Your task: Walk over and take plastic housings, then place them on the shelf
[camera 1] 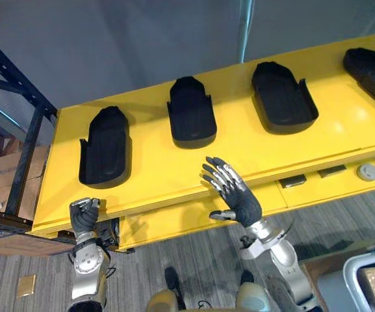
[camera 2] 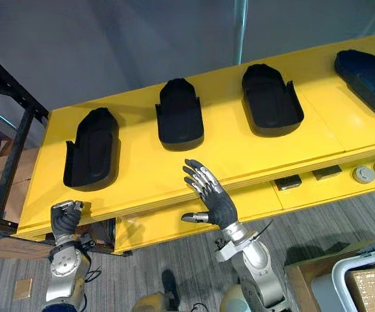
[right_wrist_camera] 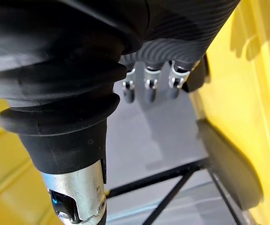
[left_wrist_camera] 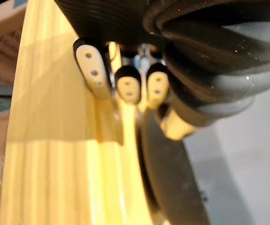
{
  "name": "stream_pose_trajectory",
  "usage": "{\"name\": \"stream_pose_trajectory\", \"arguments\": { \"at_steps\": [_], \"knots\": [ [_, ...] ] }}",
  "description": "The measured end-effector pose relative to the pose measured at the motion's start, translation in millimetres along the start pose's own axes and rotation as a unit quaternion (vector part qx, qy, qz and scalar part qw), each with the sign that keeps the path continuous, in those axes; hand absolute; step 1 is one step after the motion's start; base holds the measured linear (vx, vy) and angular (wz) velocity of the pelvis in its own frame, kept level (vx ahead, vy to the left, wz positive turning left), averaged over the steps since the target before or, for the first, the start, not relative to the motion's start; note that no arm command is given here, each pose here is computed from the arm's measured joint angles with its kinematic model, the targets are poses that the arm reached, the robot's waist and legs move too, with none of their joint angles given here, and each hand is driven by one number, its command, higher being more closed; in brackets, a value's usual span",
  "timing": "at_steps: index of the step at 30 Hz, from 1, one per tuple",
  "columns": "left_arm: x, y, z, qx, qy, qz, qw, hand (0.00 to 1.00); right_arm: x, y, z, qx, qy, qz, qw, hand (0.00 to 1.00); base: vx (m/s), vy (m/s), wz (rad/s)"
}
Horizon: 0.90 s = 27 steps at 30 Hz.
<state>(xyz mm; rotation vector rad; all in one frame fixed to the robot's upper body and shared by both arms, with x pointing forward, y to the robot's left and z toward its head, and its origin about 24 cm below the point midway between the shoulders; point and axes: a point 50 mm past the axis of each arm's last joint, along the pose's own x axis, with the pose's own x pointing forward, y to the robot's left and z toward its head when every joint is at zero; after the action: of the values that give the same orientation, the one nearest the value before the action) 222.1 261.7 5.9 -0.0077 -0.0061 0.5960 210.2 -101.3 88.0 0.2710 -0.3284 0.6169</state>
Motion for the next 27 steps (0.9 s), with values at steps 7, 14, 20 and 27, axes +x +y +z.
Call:
{"name": "stream_pose_trajectory", "arguments": {
  "at_steps": [7, 14, 20, 27],
  "knots": [
    [9, 2, 3, -0.011, 0.000, 0.007, 1.000, 1.00, 1, 1, 7, -0.009, -0.005, 0.011, 1.000, 0.00, -0.01, 0.002, -0.03],
    [13, 0, 8, -0.028, -0.008, 0.009, 1.000, 1.00, 1, 1, 7, -0.011, -0.004, 0.012, 1.000, 0.00, 0.00, 0.001, -0.02],
    [-1, -16, 100, -0.147, -0.204, -0.040, 0.967, 1.00, 0, 6, 11, -0.014, -0.014, 0.013, 1.000, 0.00, 0.04, 0.005, -0.03],
    [-72, -14, 103, -0.190, -0.171, -0.090, 0.963, 1.00, 2, 19, 5, -0.001, -0.017, -0.016, 1.000, 0.00, 0.11, 0.004, 0.23]
  ]
}}
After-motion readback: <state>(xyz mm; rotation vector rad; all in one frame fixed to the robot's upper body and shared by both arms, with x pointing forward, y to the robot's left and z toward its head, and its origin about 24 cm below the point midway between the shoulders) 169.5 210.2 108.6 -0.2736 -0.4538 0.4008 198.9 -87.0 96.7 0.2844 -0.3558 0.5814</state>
